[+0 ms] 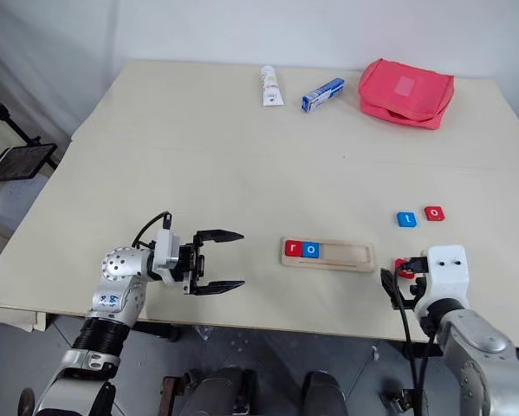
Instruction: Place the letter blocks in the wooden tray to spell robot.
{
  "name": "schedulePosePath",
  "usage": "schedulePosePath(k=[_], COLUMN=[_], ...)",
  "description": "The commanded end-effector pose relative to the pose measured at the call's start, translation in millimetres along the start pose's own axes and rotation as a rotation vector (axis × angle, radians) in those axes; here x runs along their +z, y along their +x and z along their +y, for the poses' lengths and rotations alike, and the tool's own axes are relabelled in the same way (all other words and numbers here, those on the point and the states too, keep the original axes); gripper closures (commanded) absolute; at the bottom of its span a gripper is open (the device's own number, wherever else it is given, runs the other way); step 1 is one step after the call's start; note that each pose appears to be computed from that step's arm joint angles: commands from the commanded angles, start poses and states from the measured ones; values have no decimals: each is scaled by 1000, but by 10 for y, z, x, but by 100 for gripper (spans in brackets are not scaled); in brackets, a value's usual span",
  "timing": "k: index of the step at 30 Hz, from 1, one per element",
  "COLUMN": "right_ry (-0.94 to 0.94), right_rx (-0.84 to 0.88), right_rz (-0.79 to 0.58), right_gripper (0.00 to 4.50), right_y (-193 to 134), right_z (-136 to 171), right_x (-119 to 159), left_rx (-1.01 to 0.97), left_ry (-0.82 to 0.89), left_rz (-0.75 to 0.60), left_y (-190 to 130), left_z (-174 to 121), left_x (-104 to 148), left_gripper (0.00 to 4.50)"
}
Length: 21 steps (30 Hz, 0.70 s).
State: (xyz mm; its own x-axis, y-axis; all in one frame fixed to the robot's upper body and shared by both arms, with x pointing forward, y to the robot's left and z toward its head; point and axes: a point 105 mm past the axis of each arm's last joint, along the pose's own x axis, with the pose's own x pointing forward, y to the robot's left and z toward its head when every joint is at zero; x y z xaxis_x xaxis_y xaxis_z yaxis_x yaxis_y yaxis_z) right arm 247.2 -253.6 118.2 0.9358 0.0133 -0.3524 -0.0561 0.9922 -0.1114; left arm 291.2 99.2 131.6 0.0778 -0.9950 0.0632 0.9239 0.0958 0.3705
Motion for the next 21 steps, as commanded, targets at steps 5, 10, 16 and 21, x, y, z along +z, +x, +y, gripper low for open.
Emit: schedulePosePath(k=[5, 10, 16, 21], right_ry=[-348, -546, -702, -726], right_rx=[341, 515, 620, 691], right_rz=[92, 225, 266, 297], right_gripper=[1, 1, 1, 1], right_y=[-210, -167, 101, 259], right_z=[1, -203, -435, -458], right_x=[133, 119, 208, 175], left_rx=[-4, -21, -5, 12], left_ry=[17, 18, 36, 40], left_rz=[-32, -33, -36, -35], left_y=[54, 35, 45, 36], left_z=[-29, -67, -56, -88], left_x=[40, 26, 32, 37], left_gripper=[0, 0, 0, 0])
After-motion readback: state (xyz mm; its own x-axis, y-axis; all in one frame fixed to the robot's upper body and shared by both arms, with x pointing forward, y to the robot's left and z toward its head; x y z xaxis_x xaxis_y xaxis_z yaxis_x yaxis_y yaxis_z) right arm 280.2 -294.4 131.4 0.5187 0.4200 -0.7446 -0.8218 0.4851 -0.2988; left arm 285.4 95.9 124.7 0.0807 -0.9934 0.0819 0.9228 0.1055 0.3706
